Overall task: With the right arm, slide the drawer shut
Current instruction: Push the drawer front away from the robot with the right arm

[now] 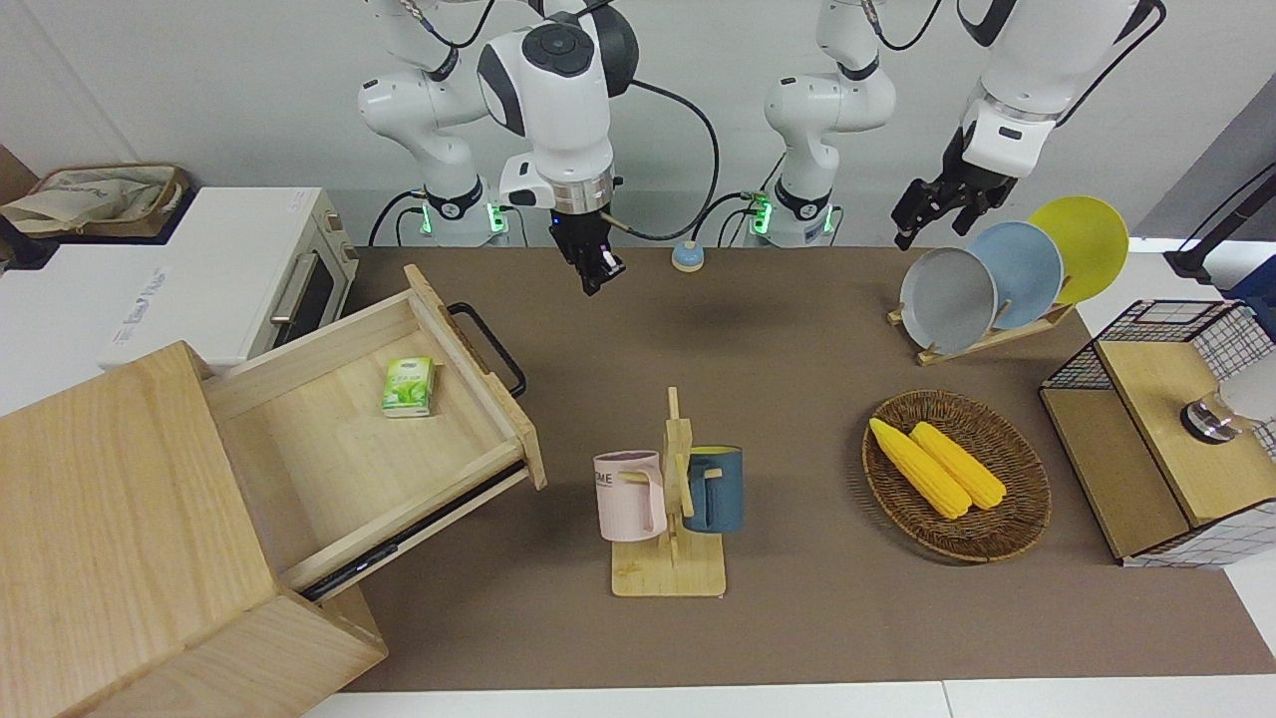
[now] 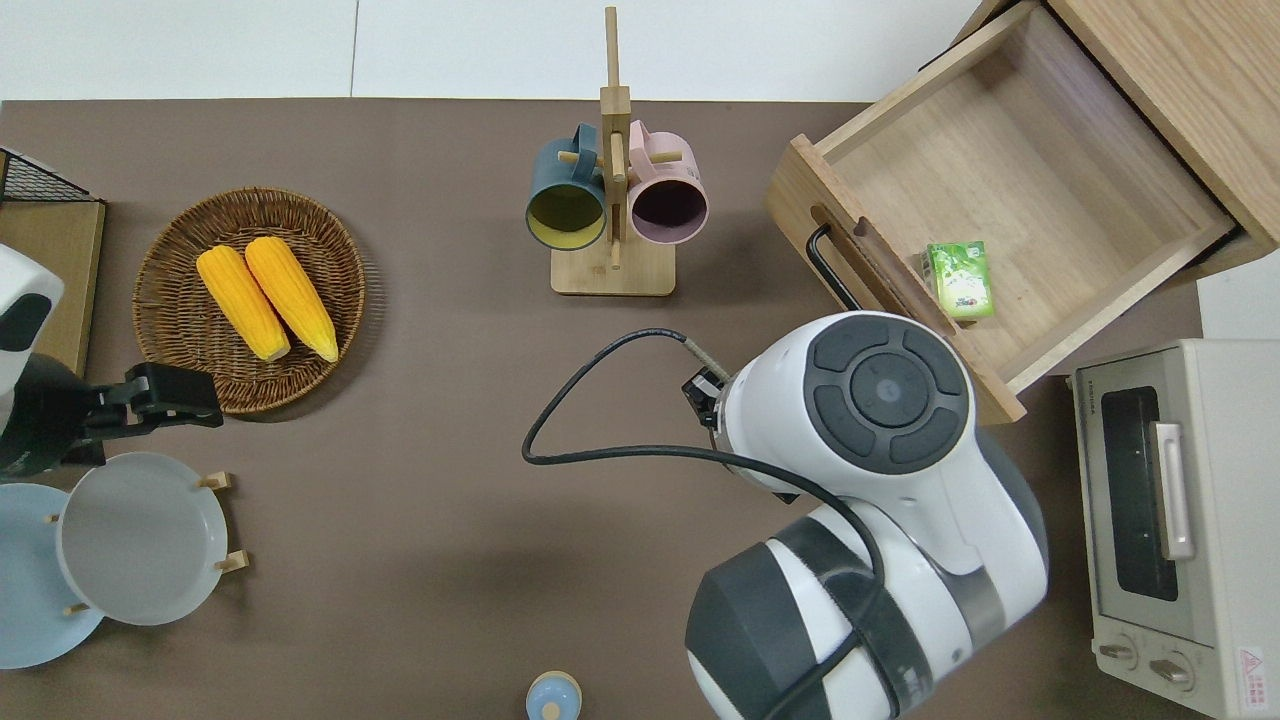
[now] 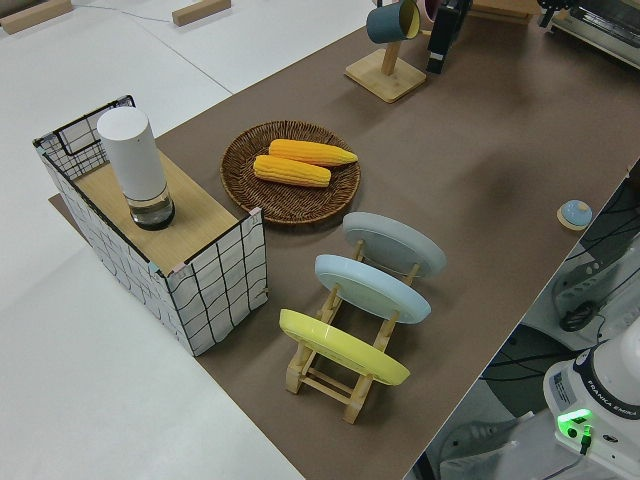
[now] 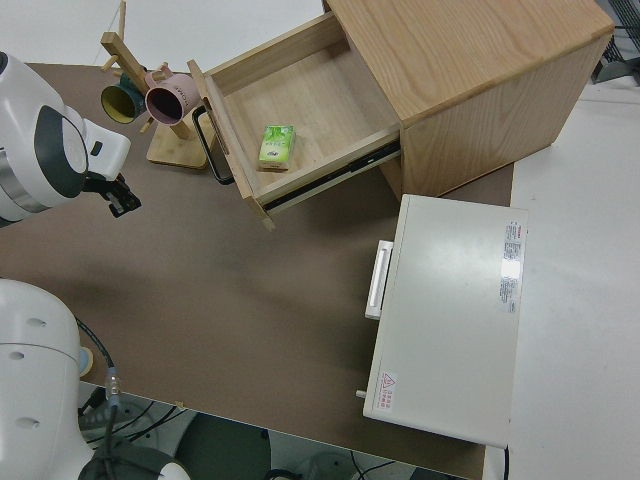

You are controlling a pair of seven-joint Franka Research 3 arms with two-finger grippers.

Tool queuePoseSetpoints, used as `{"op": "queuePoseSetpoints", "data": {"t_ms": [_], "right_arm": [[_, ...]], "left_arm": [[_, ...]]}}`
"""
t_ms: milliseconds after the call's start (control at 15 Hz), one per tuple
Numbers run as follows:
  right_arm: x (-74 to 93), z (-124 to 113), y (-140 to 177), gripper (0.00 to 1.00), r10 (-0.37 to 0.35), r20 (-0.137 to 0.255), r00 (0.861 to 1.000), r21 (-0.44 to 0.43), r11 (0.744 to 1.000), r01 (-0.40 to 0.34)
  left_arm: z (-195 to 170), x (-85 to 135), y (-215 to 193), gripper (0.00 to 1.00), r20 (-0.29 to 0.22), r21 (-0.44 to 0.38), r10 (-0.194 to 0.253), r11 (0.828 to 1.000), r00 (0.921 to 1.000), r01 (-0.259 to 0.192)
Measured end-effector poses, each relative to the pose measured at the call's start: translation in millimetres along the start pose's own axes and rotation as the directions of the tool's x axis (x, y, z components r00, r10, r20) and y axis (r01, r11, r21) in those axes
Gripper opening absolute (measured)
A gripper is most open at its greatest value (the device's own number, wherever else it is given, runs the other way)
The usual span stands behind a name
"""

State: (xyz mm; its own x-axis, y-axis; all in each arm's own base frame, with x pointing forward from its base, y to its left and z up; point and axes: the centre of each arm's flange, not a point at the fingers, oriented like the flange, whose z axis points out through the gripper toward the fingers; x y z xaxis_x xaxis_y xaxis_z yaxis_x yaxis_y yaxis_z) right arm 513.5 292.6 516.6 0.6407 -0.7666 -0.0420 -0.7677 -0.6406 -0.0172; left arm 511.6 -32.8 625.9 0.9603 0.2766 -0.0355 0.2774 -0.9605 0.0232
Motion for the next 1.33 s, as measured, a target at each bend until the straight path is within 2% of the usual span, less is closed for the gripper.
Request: {"op": "queuePoseSetpoints", "data": {"t_ms": [200, 400, 600, 1000, 1333], "right_arm": [[10.8, 6, -1, 0.01, 0.005, -0.03, 1.0, -0.006, 1.0, -0.005], [28.5, 6, 2, 0.01, 0.023, -0.06, 0.998, -0.009, 1.0, -0.024], [59.7, 8, 3, 0.01, 0.063, -0.082, 0.995, 0.022, 0.998, -0.062], [99.0, 14, 8, 0.01, 0.056, -0.094, 0.994, 0.037, 0.998, -0.053], [131.5, 8, 8, 0.01, 0.079, -0.103, 0.991, 0.066, 0.995, -0.072]], "left_arm": [[0, 0, 0, 1.0, 0.0, 0.0, 0.0, 1.0, 1.0, 0.0], [0, 0, 0, 1.0, 0.0, 0.0, 0.0, 1.0, 1.0, 0.0], [0, 0, 0, 1.0, 0.0, 0.0, 0.0, 1.0, 1.0, 0.0], [0, 0, 0, 1.0, 0.0, 0.0, 0.0, 1.0, 1.0, 0.0], [0, 0, 0, 1.0, 0.0, 0.0, 0.0, 1.0, 1.0, 0.0]]}}
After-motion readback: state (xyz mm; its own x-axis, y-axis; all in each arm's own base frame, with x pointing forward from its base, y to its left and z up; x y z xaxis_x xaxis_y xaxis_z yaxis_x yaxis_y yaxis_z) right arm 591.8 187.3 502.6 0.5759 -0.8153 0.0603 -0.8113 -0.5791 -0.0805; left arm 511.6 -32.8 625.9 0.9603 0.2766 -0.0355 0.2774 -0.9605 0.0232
